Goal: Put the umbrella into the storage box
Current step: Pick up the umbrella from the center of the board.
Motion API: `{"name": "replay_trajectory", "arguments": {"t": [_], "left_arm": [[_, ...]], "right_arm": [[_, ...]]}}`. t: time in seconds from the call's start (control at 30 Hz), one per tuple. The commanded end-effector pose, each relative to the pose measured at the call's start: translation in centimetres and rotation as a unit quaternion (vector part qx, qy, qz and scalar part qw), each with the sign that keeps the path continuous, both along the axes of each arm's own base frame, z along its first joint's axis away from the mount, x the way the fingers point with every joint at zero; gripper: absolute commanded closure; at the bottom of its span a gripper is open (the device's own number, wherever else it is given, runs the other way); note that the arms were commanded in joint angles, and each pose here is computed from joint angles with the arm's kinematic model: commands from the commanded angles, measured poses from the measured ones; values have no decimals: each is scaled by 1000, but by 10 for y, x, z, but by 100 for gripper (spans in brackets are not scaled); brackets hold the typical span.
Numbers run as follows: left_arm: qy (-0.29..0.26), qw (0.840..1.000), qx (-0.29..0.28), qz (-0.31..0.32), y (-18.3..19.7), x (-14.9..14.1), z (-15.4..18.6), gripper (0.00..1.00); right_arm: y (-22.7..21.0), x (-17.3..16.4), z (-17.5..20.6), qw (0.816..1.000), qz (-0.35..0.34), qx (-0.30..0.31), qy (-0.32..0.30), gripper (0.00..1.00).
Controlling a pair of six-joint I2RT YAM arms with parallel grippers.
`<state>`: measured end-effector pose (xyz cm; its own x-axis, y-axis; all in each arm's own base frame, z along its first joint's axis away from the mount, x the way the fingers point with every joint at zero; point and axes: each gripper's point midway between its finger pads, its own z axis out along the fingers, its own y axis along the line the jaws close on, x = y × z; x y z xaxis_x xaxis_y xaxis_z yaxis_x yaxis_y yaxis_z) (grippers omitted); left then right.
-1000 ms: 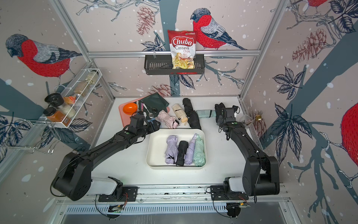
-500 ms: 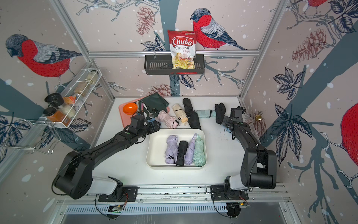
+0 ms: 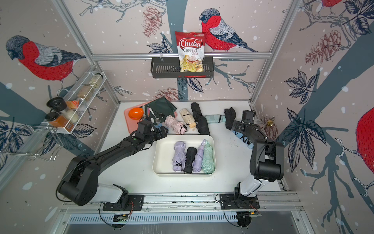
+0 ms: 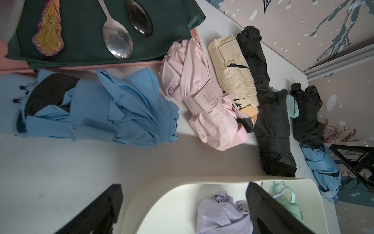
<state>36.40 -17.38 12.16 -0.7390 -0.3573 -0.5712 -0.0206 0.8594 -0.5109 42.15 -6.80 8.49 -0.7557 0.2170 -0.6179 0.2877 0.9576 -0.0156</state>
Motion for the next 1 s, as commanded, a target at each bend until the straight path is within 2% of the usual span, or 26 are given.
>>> {"name": "replay_trajectory", "arguments": {"t": [0.0,0.2,0.37,0.63,0.83,0.97], "left_arm": [[-17,1000,-2,-7,-3,5,6,1],[-15,1000,0,-4,-2,5,4,1],[-15,1000,-3,-6,-3,6,5,1],[-15,1000,-5,-9,-5,8,6,1],[-16,1000,-6,-11,-6,7,7,1],[-17,1000,-6,-13,-6,6,7,1]], "right_arm": [[3,2,-4,1000,5,14,-1,0],[11,-9,-19,999,11,41,18,2],[26,-18,-18,997,16,72,12,5],[67,-35,-18,993,29,110,39,11],[76,-44,-14,994,22,85,62,13],[65,-40,-3,997,24,52,58,4]]}}
